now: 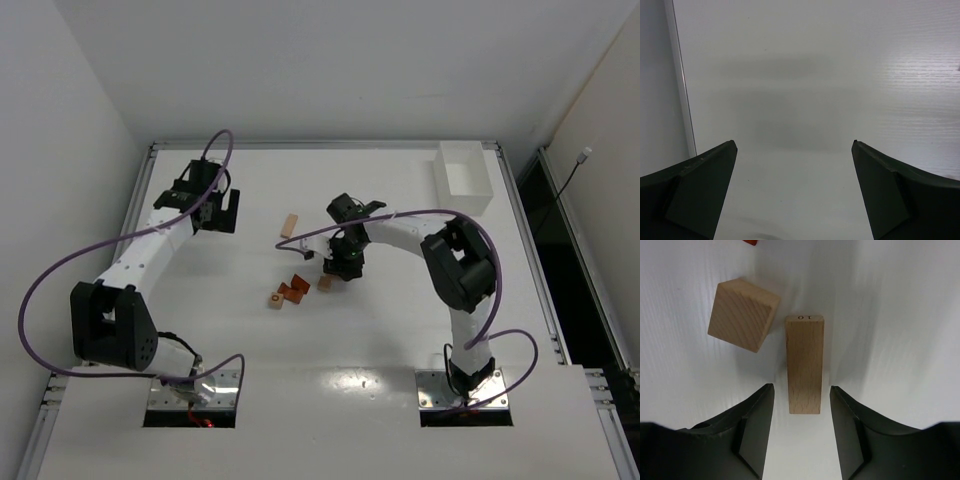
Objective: Build the wood block tower
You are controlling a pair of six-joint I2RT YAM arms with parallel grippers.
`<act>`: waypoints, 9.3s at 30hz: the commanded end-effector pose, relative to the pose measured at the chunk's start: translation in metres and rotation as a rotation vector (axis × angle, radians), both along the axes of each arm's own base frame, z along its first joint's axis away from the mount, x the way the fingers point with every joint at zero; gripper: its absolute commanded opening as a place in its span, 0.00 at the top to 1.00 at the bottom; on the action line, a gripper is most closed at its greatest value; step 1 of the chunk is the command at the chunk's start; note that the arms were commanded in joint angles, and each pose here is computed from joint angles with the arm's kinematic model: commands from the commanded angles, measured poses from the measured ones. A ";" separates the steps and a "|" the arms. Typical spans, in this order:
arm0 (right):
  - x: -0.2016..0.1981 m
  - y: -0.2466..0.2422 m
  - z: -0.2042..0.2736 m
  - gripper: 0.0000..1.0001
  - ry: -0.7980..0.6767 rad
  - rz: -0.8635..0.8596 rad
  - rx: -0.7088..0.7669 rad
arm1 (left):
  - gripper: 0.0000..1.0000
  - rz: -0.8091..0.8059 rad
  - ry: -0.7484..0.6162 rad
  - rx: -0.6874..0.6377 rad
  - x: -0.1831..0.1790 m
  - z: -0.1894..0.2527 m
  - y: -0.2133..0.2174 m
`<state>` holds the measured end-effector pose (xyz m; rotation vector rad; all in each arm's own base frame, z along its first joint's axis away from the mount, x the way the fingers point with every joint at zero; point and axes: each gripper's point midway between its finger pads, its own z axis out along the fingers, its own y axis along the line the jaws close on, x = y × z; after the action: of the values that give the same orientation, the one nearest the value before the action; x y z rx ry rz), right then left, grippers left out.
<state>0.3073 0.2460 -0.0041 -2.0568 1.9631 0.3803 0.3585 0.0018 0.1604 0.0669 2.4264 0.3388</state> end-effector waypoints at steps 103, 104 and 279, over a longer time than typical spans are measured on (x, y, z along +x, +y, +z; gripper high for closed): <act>0.147 -0.102 0.210 0.29 -0.252 -1.225 0.398 | 0.10 -0.116 0.008 -0.075 0.020 -0.030 -0.107; 0.143 -0.112 0.200 0.29 -0.248 -1.228 0.367 | 0.10 -0.132 0.012 -0.069 0.022 -0.031 -0.111; 0.120 -0.157 0.143 0.32 -0.141 -1.274 0.275 | 0.91 -0.173 0.277 -0.428 0.071 -0.132 -0.266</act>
<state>0.4122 0.0850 0.1188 -0.4052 2.5260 0.1687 0.4122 -0.2540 0.0150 0.1455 2.7363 -0.2334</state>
